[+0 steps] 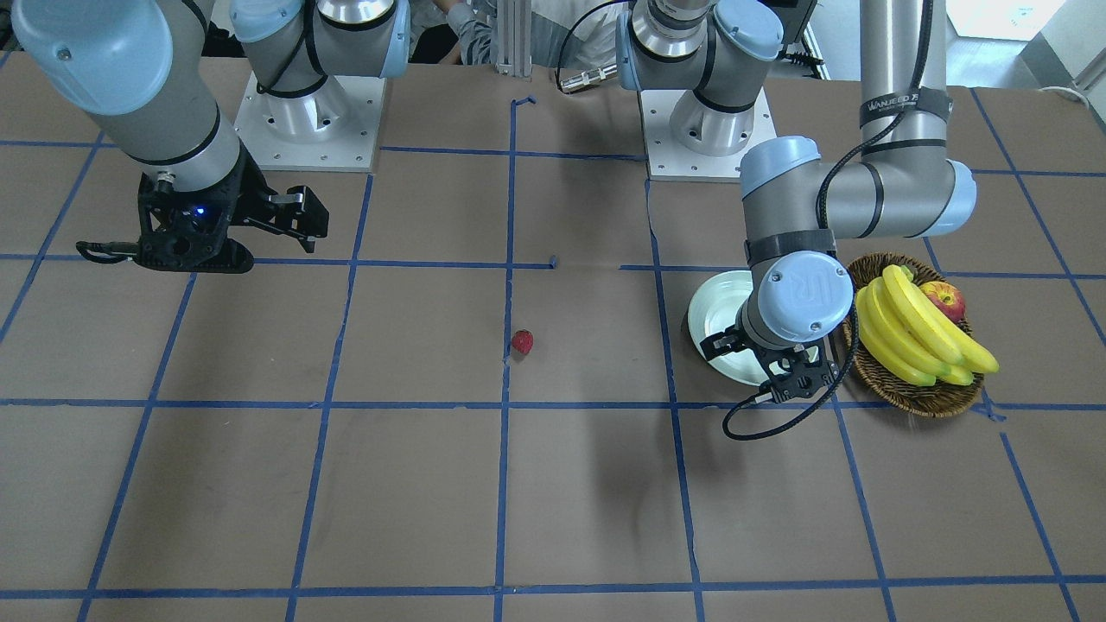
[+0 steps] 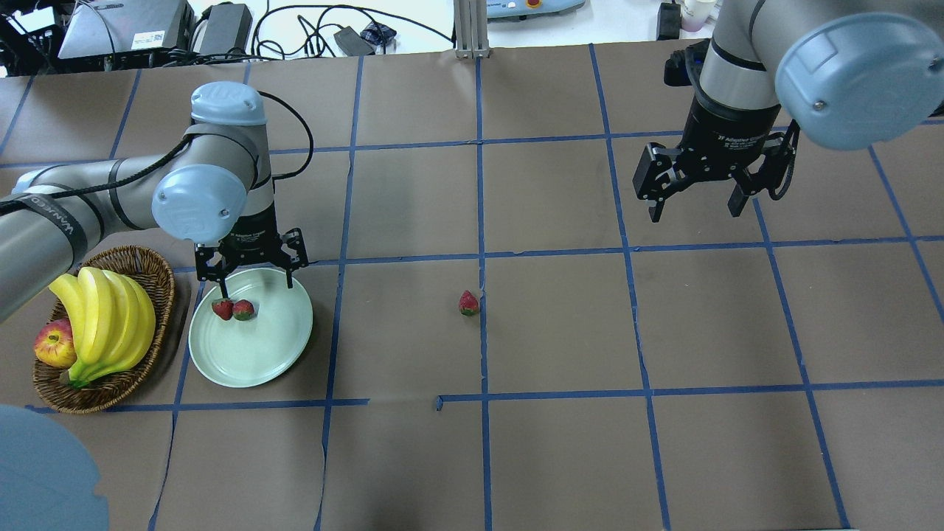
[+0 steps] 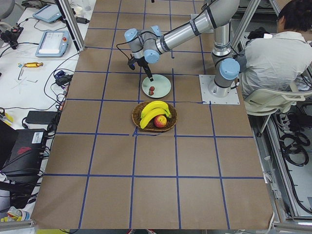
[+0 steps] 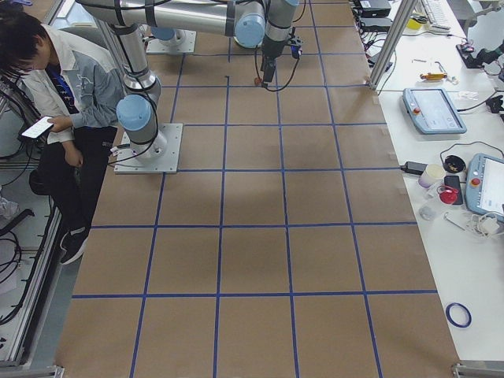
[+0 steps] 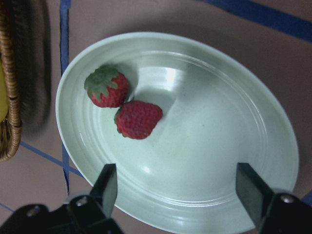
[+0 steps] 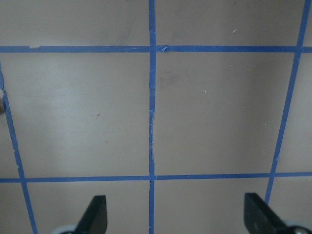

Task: Collect all strawberries into plate
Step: 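Carry the strawberry onto the plate and release it, then move the left gripper to the last strawberry farther from the plate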

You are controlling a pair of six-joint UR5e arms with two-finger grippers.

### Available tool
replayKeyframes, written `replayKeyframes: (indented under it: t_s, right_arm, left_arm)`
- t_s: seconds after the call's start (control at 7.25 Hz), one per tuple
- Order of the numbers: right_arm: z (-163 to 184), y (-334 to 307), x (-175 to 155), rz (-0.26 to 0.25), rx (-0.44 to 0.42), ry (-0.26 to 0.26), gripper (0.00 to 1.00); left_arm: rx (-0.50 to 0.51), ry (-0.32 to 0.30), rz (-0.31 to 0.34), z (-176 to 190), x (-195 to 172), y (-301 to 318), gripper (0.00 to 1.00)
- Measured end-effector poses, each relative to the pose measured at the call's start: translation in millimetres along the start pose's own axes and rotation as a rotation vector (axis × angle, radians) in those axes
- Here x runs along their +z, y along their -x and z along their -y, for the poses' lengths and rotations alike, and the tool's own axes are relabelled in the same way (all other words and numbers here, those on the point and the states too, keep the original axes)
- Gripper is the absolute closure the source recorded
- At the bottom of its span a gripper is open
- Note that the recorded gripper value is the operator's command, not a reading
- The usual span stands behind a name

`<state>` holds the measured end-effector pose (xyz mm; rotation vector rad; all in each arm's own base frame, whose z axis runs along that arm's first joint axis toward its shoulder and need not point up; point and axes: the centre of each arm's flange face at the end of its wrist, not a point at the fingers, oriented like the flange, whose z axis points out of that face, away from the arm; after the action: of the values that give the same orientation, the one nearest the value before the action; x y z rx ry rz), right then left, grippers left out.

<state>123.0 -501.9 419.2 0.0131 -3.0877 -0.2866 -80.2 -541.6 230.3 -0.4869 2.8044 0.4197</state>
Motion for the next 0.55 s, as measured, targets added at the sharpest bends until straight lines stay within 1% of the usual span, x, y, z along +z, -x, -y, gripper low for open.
replayKeyframes:
  t_s: [0.14, 0.41, 0.55]
  right_arm:
    - [0, 0, 0, 0.0, 0.0, 0.001, 0.0]
    - [0, 0, 1, -0.001, 0.001, 0.001, 0.0]
    - [0, 0, 1, -0.001, 0.001, 0.002, 0.0]
  left_arm:
    - [0.011, -0.023, -0.047, -6, -18, -15, 0.0]
    - [0.046, -0.075, -0.087, -33, -37, -62, 0.0]
    - [0.039, -0.098, -0.133, -49, -43, -90, 0.0]
